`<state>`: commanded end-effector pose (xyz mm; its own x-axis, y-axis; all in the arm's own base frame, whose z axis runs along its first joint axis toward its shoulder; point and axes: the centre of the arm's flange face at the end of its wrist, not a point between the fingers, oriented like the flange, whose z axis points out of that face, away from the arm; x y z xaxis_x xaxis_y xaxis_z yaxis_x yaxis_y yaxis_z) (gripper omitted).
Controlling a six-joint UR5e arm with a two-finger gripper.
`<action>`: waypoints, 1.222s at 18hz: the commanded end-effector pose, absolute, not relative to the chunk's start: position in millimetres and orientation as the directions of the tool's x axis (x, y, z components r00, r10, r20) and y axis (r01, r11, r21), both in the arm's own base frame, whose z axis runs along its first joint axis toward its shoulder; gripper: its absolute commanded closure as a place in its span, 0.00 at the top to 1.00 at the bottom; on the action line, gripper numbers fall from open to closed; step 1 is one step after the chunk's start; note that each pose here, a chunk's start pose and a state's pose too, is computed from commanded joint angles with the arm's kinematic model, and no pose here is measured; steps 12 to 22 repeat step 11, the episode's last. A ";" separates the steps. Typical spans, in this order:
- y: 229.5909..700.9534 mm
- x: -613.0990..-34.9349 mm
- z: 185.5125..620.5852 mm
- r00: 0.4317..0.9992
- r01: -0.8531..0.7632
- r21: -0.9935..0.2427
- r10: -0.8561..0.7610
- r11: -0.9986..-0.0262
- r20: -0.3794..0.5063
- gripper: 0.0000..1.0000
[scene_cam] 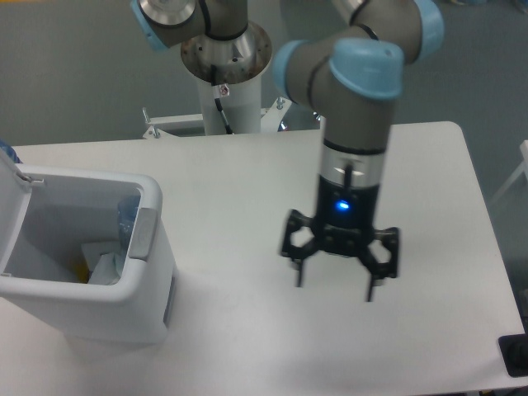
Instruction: Place the trash in the trash can
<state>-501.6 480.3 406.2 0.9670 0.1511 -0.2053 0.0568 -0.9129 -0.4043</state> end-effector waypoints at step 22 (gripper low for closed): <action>464.0 -500.7 350.0 0.972 -0.066 -0.188 -0.021 -0.980 -0.236 1.00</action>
